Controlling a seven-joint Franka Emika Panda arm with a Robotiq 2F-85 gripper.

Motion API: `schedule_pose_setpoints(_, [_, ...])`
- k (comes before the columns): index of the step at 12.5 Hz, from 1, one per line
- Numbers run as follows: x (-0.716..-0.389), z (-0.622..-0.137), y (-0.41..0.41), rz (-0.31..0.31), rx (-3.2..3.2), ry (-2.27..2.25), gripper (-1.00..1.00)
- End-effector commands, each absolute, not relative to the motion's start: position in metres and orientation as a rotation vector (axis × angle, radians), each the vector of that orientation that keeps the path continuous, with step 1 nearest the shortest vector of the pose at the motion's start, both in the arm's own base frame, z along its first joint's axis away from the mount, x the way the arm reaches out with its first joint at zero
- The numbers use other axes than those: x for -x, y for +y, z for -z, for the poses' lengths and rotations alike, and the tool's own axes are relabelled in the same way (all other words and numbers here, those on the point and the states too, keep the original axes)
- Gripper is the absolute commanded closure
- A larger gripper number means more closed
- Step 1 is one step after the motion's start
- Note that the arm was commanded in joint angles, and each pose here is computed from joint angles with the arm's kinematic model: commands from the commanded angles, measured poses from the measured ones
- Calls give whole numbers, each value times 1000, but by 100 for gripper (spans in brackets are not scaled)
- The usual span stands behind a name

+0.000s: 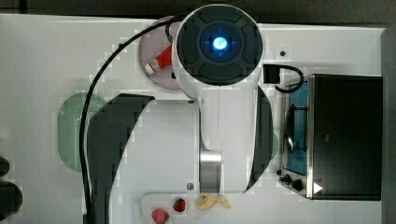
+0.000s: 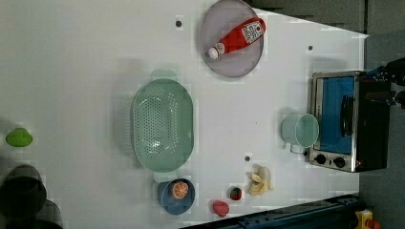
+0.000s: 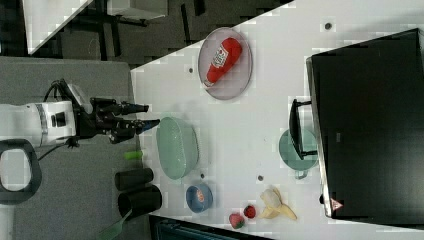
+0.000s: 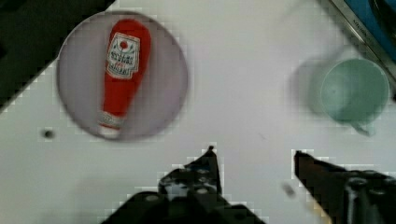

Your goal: Drag strainer left to right.

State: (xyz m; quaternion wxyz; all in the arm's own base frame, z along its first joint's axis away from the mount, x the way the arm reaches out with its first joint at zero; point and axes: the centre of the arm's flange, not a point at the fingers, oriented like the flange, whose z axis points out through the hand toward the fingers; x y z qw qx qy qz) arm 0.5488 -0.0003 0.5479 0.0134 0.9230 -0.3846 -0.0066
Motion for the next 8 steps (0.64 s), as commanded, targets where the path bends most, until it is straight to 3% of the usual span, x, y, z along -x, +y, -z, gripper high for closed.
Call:
schedule_pose_setpoints(1, [-359, -638, -23, -7, -2738, -1505, -59])
schedule_pose_setpoints(3, [-360, -639, -21, -18, -2742, -1501, -99])
schedule_pose_setpoints(5, [-365, -638, -6, -48, -2763, -1458, -100])
schedule_pose_setpoints(8, [-386, -627, 58, -141, -2833, -1277, -100])
